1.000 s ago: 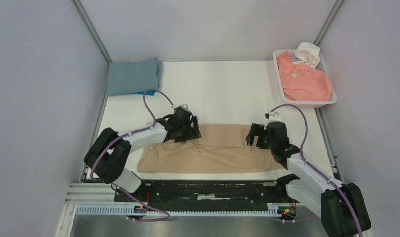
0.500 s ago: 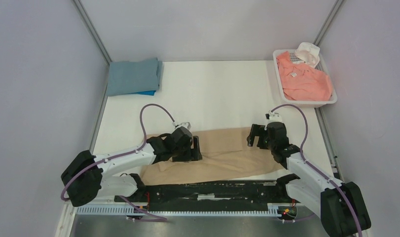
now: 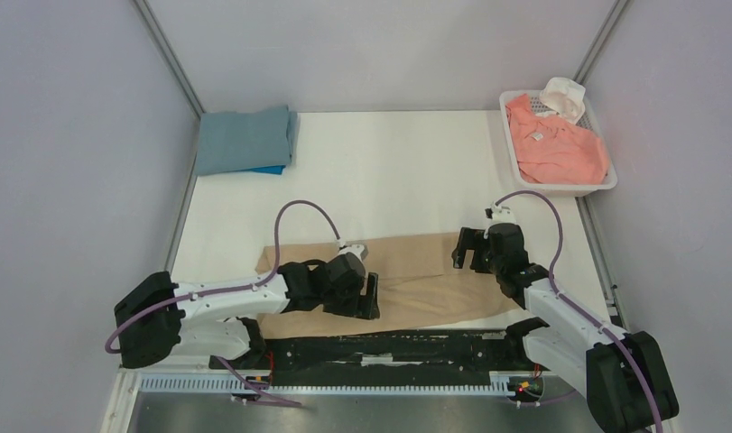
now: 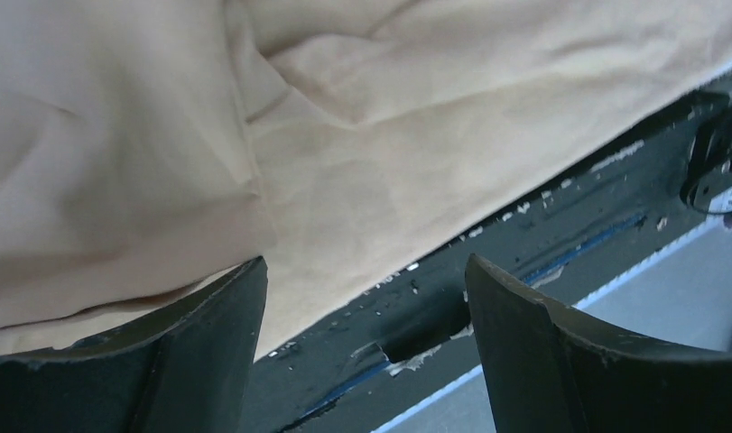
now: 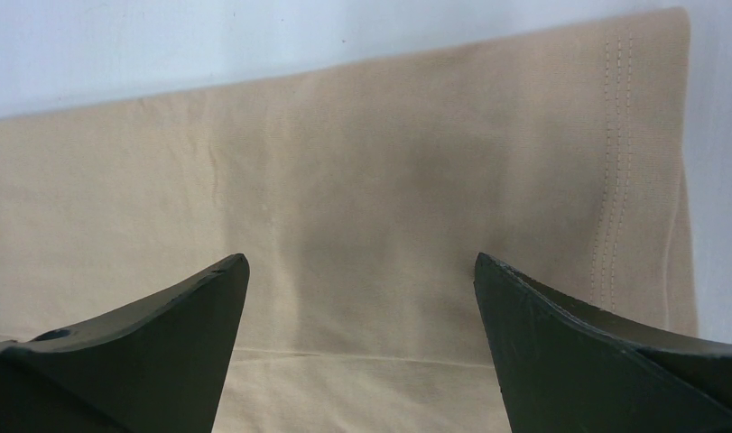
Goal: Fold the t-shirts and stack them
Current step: Fold the other side of the tshirt into a rectangle
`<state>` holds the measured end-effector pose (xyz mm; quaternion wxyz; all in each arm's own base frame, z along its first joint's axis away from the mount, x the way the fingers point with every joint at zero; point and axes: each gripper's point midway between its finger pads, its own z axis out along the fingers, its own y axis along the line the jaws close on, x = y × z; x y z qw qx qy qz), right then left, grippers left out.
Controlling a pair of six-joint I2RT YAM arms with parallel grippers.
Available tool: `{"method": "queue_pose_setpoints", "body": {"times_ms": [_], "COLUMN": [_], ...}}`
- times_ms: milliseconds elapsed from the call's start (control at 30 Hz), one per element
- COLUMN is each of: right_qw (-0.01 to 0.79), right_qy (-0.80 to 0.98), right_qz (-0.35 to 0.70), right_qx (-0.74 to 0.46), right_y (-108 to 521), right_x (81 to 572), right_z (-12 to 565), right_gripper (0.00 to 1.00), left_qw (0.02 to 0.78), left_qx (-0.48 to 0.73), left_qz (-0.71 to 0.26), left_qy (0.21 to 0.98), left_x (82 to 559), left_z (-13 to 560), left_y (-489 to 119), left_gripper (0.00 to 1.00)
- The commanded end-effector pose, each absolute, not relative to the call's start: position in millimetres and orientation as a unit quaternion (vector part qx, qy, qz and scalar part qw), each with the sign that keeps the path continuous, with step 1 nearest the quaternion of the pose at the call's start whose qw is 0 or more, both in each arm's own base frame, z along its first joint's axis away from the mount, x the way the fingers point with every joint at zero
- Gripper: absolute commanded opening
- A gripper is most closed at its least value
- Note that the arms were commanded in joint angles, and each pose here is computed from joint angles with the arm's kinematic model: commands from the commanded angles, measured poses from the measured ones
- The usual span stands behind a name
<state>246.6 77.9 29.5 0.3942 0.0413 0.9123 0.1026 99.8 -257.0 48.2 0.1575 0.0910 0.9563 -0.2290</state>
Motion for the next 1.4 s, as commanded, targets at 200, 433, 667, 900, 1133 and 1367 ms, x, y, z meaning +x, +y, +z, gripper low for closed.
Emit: {"method": "queue_pose_setpoints", "body": {"times_ms": [200, 433, 667, 900, 1133, 1367], "right_qw": [0.412, 0.411, 0.413, 0.408, 0.411, 0.419], "right_qy": [0.906, 0.906, 0.905, 0.908, 0.907, 0.903], "right_qz": [0.095, 0.096, 0.093, 0.088, 0.084, 0.085], "right_qx": [0.038, 0.038, 0.039, 0.040, 0.043, 0.038], "right_y": [73.7, 73.5, 72.3, 70.7, 68.7, 69.4], "right_x": [247.8, 246.3, 245.5, 244.9, 245.1, 248.0], "right_z": [34.3, 33.3, 33.2, 31.2, 32.0, 38.7], "right_gripper": [0.98, 0.98, 0.98, 0.98, 0.98, 0.98], "left_qw": [0.252, 0.411, 0.310, 0.157, 0.137, 0.280], "left_qx": [0.118, -0.005, -0.053, 0.017, 0.048, 0.023], "left_qz": [-0.259, -0.140, -0.112, -0.232, -0.316, -0.261], "left_qy": [0.925, 0.901, 0.943, 0.960, 0.938, 0.923], "left_x": [93.7, 174.6, 187.5, 98.8, 56.6, 116.5], "left_z": [101.5, 138.5, 86.1, 55.8, 82.2, 127.2], "left_y": [-274.4, -215.5, -182.7, -206.3, -217.5, -213.5], "left_gripper": [0.86, 0.86, 0.86, 0.86, 0.86, 0.86]}}
